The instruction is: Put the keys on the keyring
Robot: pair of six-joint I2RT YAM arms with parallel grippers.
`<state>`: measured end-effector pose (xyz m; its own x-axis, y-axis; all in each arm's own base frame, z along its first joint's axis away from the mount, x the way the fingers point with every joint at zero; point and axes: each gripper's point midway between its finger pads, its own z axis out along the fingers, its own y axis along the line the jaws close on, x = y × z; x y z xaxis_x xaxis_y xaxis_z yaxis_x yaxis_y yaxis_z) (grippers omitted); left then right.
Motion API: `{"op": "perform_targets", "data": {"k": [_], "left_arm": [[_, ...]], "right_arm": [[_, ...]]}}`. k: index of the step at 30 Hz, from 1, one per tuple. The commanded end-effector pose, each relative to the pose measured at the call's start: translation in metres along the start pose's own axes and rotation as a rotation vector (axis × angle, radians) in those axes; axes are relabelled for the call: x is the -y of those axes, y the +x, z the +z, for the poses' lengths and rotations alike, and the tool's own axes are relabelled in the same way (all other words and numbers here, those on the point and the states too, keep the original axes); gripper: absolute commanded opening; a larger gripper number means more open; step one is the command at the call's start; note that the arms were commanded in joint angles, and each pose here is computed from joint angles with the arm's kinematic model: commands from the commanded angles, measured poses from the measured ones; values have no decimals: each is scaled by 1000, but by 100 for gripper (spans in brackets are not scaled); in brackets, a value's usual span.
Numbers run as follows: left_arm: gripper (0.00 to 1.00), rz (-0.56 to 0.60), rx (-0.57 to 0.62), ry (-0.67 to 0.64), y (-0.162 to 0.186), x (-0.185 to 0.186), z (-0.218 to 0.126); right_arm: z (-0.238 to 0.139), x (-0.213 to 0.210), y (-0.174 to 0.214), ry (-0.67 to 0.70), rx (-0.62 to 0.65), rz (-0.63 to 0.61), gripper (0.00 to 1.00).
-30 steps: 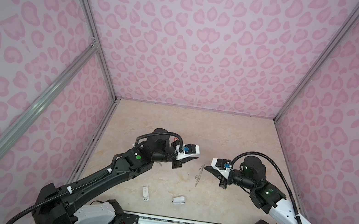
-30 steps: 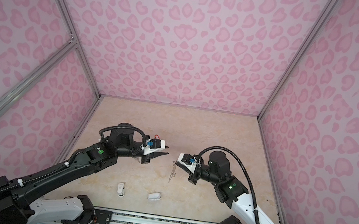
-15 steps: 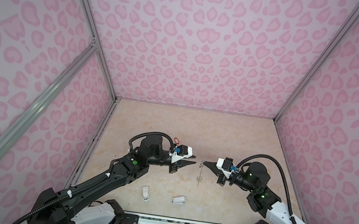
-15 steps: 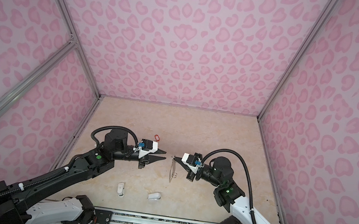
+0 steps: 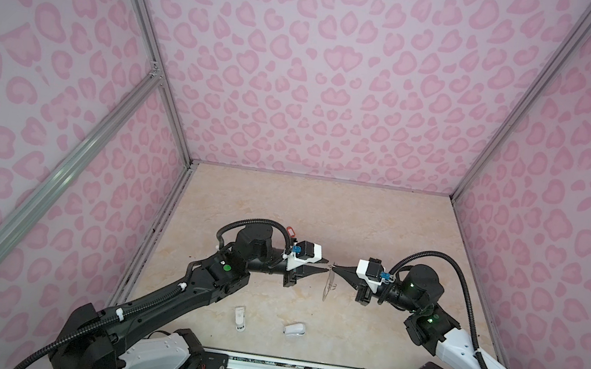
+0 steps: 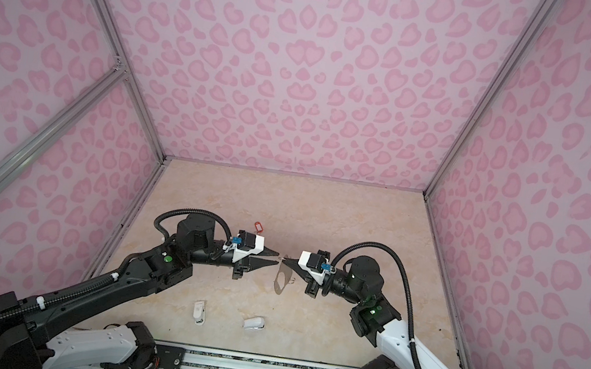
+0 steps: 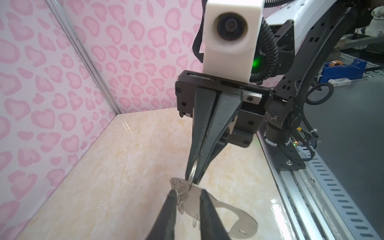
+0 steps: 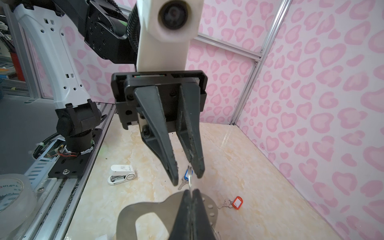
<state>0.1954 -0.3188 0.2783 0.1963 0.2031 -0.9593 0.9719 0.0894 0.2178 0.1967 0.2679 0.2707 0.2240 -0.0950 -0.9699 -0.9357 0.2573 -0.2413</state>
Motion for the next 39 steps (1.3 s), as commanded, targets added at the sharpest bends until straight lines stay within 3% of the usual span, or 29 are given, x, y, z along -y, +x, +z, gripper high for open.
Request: {"op": "perform_targets", "data": {"k": [1, 7, 11, 15, 19, 25, 39], "left_arm": [[21, 43, 35, -6, -13, -4, 1], [16, 50, 29, 14, -12, -2, 3], [4, 63, 30, 26, -14, -1, 4], [4, 61, -13, -1, -11, -6, 4], [4, 70, -101, -31, -2, -11, 4], [4, 118, -207, -21, 7, -11, 6], [4, 191, -328, 17, 13, -7, 12]], "right_arm": [[2, -1, -9, -18, 32, -16, 0], [4, 0, -9, -21, 31, -21, 0], [5, 2, -8, -16, 22, -24, 0], [1, 11, 4, 49, -57, -34, 26], [-17, 20, 18, 149, -180, -83, 34], [-31, 16, 15, 179, -206, -86, 31], [-11, 5, 8, 93, -145, -61, 25]]}}
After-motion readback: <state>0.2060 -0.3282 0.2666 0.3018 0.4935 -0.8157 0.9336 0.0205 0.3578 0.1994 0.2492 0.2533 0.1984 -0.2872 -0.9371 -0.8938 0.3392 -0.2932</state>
